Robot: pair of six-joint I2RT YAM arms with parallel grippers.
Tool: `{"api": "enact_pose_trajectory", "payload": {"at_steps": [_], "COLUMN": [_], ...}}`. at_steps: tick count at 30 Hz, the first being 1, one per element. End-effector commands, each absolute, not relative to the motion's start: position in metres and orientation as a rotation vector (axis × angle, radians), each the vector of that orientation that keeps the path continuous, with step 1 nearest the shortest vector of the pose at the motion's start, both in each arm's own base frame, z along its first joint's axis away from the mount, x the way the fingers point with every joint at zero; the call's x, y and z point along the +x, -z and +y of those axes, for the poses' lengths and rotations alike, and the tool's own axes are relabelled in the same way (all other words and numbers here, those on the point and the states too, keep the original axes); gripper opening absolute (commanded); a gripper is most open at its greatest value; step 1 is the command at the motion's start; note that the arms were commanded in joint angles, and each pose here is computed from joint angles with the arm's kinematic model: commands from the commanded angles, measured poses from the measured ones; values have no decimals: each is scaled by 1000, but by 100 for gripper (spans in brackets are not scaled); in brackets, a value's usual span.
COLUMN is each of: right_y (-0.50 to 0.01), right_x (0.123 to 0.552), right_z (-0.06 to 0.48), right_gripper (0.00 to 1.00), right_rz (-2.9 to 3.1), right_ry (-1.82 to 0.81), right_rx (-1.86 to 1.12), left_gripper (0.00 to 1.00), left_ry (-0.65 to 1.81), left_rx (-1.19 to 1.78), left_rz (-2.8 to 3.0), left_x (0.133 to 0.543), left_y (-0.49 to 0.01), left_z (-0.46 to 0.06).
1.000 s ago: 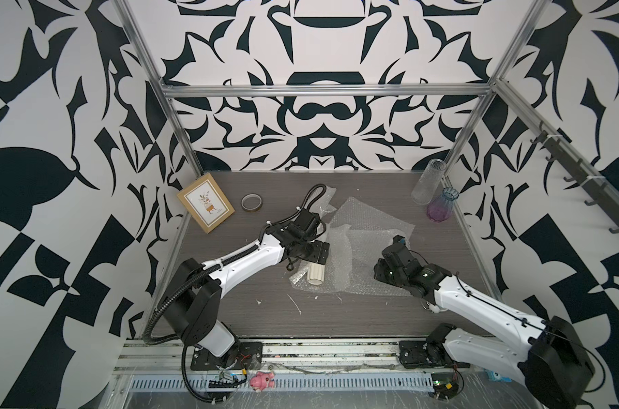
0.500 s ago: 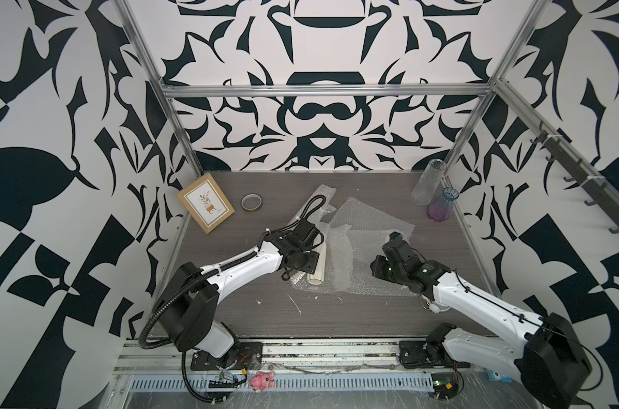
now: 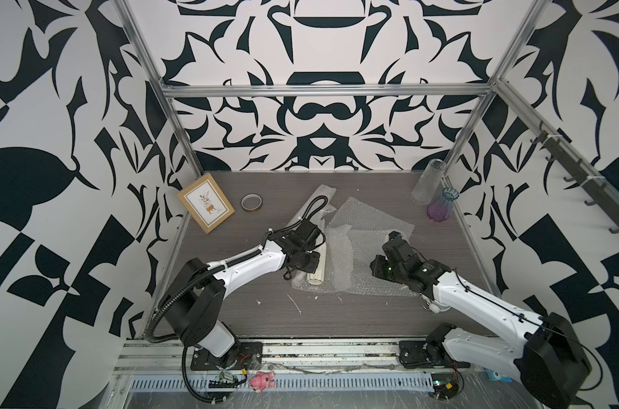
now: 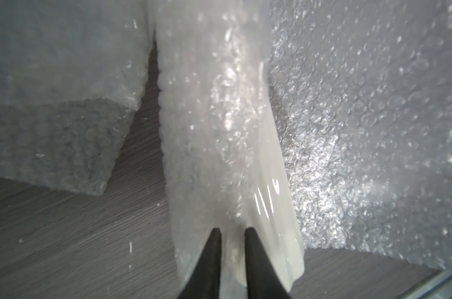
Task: Unwrap the vase from the bubble wrap
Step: Unwrap the bubble wrap.
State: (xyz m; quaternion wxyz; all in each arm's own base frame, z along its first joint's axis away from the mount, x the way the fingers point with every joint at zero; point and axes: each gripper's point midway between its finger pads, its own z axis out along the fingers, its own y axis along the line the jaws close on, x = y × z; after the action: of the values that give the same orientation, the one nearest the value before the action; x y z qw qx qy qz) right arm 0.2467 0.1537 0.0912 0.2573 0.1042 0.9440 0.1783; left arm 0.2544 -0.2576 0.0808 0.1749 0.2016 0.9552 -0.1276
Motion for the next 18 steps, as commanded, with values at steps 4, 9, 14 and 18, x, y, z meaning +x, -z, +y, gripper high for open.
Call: {"api": "enact_pose_trajectory", "payload": {"at_steps": [4, 9, 14, 18], "right_y": [-130, -143, -155, -167], "right_x": [260, 267, 279, 289], "right_z": [160, 167, 182, 208], "right_gripper": [31, 33, 37, 42], "right_rz": [2481, 2481, 2475, 2466], "right_ry": [-509, -510, -530, -527], "right_rx": [220, 171, 121, 43], "left_gripper": [0, 0, 0, 0], "left_ry": [338, 382, 481, 565], "left_rx": [548, 457, 316, 208], "left_rz": [2660, 2630, 2622, 2612], "left_x": [261, 266, 270, 272], "left_y": [-90, -96, -96, -91], "left_z": [-254, -245, -235, -226]}}
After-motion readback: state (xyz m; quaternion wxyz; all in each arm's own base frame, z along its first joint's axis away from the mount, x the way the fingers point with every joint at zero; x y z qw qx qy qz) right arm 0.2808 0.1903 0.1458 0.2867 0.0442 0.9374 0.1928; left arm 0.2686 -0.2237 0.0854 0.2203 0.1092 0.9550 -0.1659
